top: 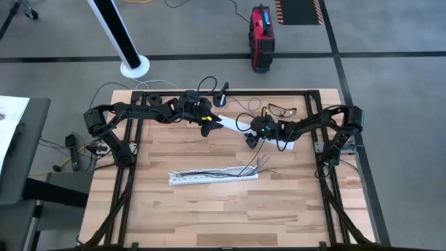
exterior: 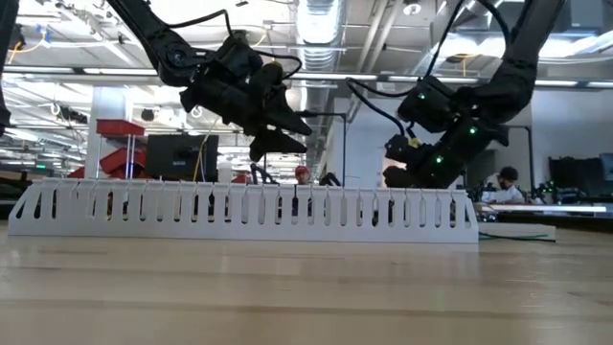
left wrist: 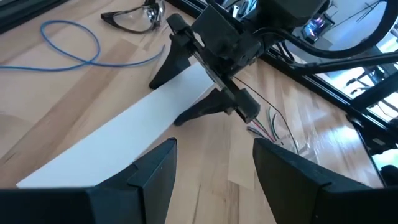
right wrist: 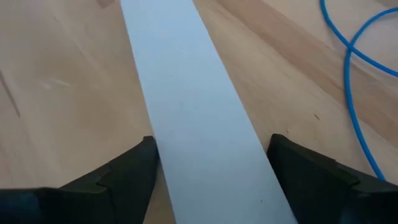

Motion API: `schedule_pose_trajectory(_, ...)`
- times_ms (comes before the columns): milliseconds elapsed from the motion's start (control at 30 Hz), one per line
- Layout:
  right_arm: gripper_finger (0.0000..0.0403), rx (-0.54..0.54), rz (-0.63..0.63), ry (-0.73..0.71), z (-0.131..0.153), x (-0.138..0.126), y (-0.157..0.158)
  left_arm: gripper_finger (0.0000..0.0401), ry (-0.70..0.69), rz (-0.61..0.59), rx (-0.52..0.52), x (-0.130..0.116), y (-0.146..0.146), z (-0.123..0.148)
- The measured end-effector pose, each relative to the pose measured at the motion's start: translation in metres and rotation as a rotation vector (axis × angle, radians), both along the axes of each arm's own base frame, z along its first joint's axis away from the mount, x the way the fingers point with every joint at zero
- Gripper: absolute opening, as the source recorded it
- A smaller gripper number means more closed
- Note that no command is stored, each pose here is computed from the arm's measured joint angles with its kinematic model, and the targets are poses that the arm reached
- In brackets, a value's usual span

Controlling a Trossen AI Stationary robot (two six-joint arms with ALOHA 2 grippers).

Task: Ziptie cables
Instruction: Close the white cable duct

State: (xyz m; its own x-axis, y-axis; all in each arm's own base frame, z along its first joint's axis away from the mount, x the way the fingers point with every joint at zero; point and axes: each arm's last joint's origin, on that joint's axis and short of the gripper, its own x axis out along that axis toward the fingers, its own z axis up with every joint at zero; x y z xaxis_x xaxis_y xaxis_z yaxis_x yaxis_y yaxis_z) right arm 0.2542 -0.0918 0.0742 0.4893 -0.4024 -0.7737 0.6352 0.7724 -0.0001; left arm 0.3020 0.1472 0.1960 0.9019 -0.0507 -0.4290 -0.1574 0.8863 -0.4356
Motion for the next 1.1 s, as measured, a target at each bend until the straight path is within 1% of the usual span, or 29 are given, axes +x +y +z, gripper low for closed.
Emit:
schedule_pose_trajectory(200,0.0273,0.007,-0.022,-0.010,0.000,0.000,0.000,0.0207,0.001,0.003,-0.006,0.000,0.000,0.000)
schedule_pose_trajectory(367,0.0223,0.001,-0.033,-0.012,0.000,0.001,0.003,0.0208,0.001,0.006,-0.011,0.000,0.000,0.000)
schedule_pose_trajectory(567,0.0222,0.011,-0.048,-0.016,0.007,-0.001,0.005,0.0207,0.004,0.024,-0.053,0.000,0.000,0.000)
schedule_pose_trajectory(733,0.0222,0.034,-0.043,-0.013,0.025,-0.007,0.006,0.0208,-0.005,0.005,-0.111,0.000,-0.001,0.002)
schedule_pose_trajectory(800,0.0221,0.044,-0.042,-0.002,0.033,-0.010,0.006,0.0207,-0.018,-0.013,-0.130,-0.002,-0.003,0.006)
schedule_pose_trajectory(933,0.0220,0.031,-0.019,0.052,0.048,-0.018,0.008,0.0207,-0.037,-0.024,-0.125,-0.007,-0.007,0.019)
schedule_pose_trajectory(1100,0.0220,-0.004,0.011,0.035,0.069,-0.024,0.014,0.0207,-0.023,-0.027,-0.125,-0.018,-0.012,0.033)
